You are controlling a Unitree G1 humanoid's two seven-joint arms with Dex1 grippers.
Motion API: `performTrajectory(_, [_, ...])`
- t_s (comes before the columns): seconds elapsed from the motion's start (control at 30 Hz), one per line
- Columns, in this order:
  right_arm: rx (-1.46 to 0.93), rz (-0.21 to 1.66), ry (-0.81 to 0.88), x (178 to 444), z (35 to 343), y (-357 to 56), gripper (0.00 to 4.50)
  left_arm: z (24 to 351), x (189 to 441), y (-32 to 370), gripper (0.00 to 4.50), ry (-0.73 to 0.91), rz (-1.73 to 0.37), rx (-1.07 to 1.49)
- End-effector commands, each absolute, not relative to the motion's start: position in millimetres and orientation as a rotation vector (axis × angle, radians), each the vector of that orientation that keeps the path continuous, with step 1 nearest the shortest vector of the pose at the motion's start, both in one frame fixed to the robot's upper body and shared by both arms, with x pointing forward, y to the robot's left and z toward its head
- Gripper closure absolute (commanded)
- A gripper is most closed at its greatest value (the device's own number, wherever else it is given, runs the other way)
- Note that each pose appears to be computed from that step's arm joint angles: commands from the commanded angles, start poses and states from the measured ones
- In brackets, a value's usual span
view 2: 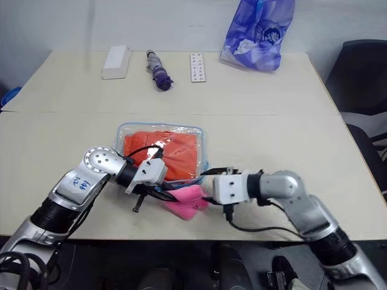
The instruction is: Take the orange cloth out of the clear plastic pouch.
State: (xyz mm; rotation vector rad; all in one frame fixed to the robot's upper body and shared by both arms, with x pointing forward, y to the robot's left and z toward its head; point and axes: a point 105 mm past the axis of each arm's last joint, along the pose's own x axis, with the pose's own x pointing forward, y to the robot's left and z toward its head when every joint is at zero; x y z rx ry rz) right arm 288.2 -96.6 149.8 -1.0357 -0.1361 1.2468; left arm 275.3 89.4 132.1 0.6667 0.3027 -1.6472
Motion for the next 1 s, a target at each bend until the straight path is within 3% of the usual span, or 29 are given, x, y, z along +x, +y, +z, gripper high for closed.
performTrajectory(0.03, [-1.103, 1.193, -0.224, 306, 157, -94, 1.52, 129, 277, 95, 4.5, 0.308, -1.606, 0.715])
performTrajectory(0.13, [-1.148, 1.187, -0.298, 319, 156, -81, 1.52, 130, 276, 96, 4.5, 0.3, -1.592, 0.704])
performTrajectory(0.33, [-1.123, 1.235, -0.372, 321, 147, -56, 1.52, 133, 278, 101, 4.5, 0.292, -1.553, 0.706])
performTrajectory(0.63, [-1.126, 1.232, -0.397, 324, 157, -66, 4.46, 128, 282, 114, 4.5, 0.314, -1.474, 0.697])
performTrajectory(0.77, [-1.174, 1.221, -0.396, 324, 161, -81, 4.46, 124, 289, 148, 4.5, 0.36, -1.341, 0.693])
performTrajectory(1.0, [-1.247, 1.184, -0.371, 324, 164, -109, 4.46, 143, 296, 245, 4.5, 0.441, -1.001, 0.655])
